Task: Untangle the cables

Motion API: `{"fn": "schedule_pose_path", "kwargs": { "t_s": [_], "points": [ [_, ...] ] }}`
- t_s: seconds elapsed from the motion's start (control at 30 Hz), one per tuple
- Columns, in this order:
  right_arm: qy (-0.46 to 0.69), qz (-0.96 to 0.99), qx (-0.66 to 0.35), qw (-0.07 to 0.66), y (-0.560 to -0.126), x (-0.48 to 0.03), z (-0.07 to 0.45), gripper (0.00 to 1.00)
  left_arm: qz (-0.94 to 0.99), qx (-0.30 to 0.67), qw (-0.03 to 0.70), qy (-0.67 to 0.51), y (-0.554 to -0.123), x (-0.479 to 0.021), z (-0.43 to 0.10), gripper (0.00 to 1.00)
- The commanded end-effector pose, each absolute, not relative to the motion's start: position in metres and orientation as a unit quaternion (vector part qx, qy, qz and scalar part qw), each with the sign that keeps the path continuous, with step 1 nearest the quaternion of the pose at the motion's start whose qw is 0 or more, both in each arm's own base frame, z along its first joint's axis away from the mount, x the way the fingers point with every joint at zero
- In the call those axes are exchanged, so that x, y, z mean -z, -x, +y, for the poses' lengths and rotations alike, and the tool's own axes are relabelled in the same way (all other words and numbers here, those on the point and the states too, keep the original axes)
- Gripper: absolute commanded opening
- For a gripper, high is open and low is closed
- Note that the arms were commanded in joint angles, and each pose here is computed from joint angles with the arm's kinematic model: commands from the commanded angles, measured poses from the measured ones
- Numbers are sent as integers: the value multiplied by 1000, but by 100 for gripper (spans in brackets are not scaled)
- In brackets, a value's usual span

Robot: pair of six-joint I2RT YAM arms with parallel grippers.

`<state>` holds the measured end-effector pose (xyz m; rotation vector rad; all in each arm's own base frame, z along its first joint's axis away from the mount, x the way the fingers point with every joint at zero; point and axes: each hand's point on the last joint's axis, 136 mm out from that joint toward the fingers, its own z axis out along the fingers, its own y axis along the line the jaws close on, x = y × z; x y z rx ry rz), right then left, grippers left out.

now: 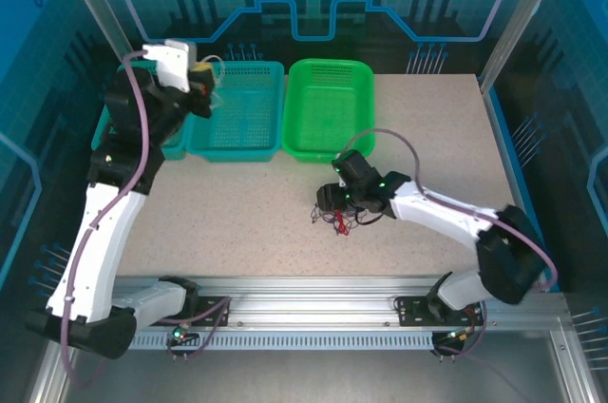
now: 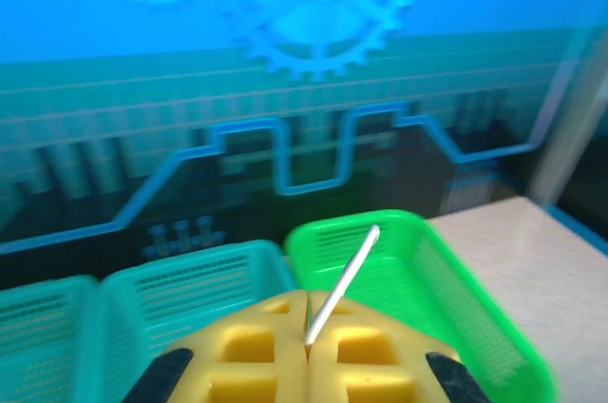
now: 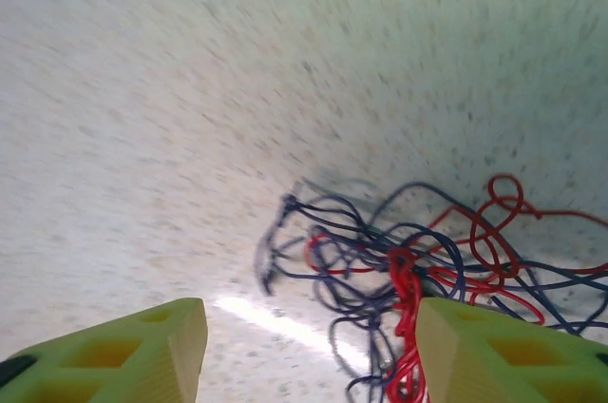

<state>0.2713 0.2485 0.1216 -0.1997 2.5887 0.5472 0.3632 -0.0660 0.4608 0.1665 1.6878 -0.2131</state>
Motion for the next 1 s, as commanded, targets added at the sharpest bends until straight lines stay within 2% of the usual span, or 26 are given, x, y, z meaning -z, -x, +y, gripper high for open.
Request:
{"fn": "schedule_pose_path", "kwargs": {
  "t_s": [0.0,0.13,0.23,0.37,0.47,0.57,0.73,0.87,0.97],
  "points": [
    [97,927,-225,283,-262,-172,245,64,784,44,619,-10,-399,-429,-12,0],
    [133,907,-265,299,-248,-202,246,65,781,80,612,91,-432,-410,51,0],
    [143,902,-271,303,-242,-216,241,65,794,62,587,146,-456,-384,95,0],
    [121,889,-260,356,-243,-233,222,65,812,66,546,198,-482,-339,135,0],
    [107,874,-264,394,-242,-247,211,77,824,64,512,233,-493,-301,161,0],
    [101,865,-267,412,-240,-256,204,83,832,69,495,242,-500,-279,171,34],
    [97,864,-254,424,-242,-259,195,84,821,100,510,236,-495,-293,159,54],
    [96,866,-252,421,-246,-255,195,84,801,161,535,215,-479,-326,126,55],
    [98,871,-250,411,-249,-244,199,84,793,235,532,180,-458,-349,72,55]
  ]
}}
